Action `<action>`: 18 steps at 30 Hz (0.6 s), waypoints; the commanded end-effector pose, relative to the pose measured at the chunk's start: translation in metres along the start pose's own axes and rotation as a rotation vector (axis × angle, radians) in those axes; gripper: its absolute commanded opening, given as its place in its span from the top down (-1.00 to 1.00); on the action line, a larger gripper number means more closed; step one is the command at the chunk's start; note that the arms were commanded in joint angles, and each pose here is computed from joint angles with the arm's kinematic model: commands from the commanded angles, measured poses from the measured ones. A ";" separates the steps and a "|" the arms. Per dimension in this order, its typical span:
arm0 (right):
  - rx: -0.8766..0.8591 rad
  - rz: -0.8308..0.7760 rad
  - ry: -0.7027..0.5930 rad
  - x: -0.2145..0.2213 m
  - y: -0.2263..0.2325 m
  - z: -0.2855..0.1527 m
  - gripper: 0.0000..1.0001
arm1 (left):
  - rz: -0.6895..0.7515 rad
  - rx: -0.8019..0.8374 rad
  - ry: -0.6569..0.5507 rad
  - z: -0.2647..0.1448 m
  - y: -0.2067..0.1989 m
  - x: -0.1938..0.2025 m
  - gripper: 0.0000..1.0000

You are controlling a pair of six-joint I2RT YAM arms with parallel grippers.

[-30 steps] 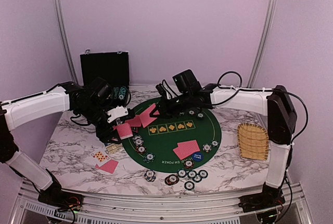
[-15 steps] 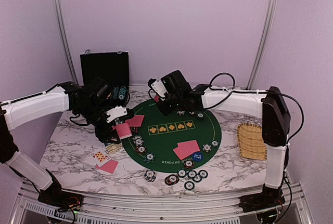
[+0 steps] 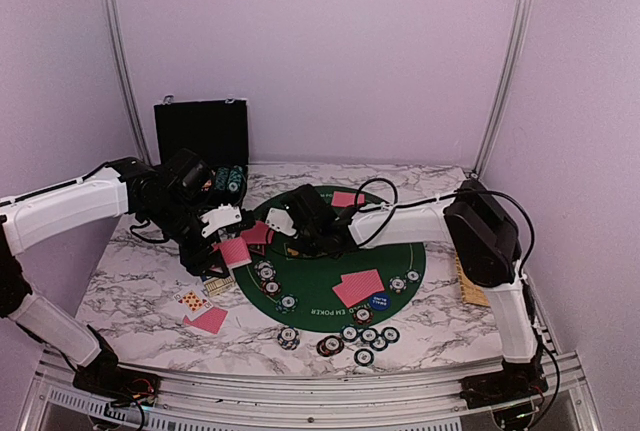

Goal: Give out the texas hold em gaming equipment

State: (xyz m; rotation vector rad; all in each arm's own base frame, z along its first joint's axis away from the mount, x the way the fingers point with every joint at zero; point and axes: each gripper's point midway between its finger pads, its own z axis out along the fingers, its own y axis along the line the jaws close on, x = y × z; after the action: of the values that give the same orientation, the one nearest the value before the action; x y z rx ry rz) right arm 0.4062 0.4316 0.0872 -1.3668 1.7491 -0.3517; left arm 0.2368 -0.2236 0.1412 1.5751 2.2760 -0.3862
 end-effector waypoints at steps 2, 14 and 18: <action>-0.011 -0.043 0.027 0.012 0.016 0.016 1.00 | -0.007 0.017 -0.012 -0.006 -0.005 0.002 1.00; -0.178 -0.004 0.046 0.030 0.056 0.005 0.56 | -0.008 0.017 -0.011 -0.006 -0.005 0.003 1.00; -0.203 0.023 0.038 0.028 0.056 -0.004 0.23 | -0.006 0.017 -0.012 -0.006 -0.005 0.002 1.00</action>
State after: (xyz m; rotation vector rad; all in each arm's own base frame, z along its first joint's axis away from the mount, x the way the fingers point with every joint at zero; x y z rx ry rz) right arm 0.3848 0.4254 0.0345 -1.4630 1.8308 -0.2778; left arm 0.2368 -0.2221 0.1409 1.5718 2.2823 -0.3865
